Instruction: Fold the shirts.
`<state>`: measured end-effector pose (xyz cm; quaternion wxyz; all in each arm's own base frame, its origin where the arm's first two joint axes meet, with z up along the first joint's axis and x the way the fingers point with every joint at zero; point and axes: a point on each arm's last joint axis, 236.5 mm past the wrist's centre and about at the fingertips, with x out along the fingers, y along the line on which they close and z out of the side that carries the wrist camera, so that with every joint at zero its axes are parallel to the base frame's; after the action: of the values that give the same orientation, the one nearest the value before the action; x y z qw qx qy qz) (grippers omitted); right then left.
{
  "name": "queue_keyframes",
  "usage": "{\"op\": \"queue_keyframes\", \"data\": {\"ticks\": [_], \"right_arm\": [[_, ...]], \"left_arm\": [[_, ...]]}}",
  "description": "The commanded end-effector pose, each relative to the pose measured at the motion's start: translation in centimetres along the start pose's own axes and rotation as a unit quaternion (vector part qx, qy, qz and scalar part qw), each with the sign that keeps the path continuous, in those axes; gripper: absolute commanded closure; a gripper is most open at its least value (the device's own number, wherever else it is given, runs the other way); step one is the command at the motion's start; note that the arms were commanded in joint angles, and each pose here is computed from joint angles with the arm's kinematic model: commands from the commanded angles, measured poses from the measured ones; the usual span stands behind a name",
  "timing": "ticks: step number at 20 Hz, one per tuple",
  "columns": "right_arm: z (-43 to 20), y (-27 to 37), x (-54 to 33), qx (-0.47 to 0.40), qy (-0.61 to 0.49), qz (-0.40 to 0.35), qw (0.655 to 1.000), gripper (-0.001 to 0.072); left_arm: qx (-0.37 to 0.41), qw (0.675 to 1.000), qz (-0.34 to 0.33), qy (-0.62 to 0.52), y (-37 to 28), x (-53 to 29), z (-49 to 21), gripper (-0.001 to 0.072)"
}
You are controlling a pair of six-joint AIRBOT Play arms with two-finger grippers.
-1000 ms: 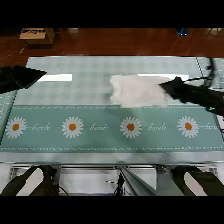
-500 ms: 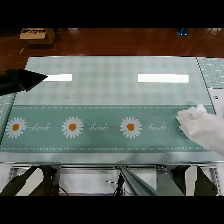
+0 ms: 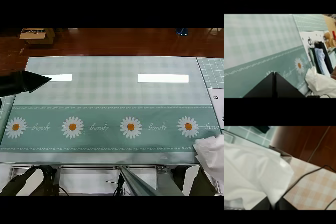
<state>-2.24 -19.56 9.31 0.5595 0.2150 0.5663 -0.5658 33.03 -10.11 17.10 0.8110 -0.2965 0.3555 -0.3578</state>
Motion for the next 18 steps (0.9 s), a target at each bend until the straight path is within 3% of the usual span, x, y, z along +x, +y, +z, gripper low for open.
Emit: {"op": "queue_keyframes", "data": {"ticks": [1,3,6,7,9,10,13,16,17,18], "right_arm": [[-1.6,-2.8,0.8,0.0,0.034,-0.068,0.997,0.068],[-2.6,-2.9,1.8,-0.011,0.054,-0.081,0.995,0.0673],[-4.4,-2.9,3.3,-0.028,0.091,-0.096,0.991,0.0539],[-5.0,-2.8,3.7,-0.033,0.103,-0.099,0.989,0.046],[-5.7,-2.8,4.3,-0.04,0.116,-0.107,0.987,0.0221],[-5.4,-3.0,4.4,-0.041,0.111,-0.112,0.987,0.0182],[-3.2,-2.3,4.8,-0.015,0.061,-0.097,0.993,0.0189],[4.7,5.9,2.0,-0.04,-0.105,0.083,0.99,0.0197],[7.6,8.9,-0.8,-0.044,-0.165,0.145,0.974,0.026],[10.3,12.4,-4.5,-0.051,-0.222,0.216,0.949,0.0268]], "left_arm": [[0.003,1.0,0.015,0.009,0.8,0.0,-0.4,0.0686],[0.001,1.0,0.014,0.01,0.9,0.1,-0.4,0.0686],[0.0,1.0,0.015,0.01,0.9,0.1,-0.4,0.0686],[0.0,1.0,0.015,0.01,0.9,0.1,-0.4,0.0686],[0.0,1.0,0.015,0.01,1.0,0.1,-0.4,0.0686],[-0.001,1.0,0.015,0.01,1.1,0.2,-0.4,0.0686],[-0.004,1.0,0.016,0.004,1.3,0.2,-0.1,0.0686],[-0.018,0.997,-0.019,-0.079,-0.3,-0.1,3.9,0.0666],[0.011,0.991,-0.05,-0.122,-2.0,-0.5,5.9,0.0406],[0.053,0.983,-0.077,-0.16,-3.7,-0.8,7.5,0.0155]]}}
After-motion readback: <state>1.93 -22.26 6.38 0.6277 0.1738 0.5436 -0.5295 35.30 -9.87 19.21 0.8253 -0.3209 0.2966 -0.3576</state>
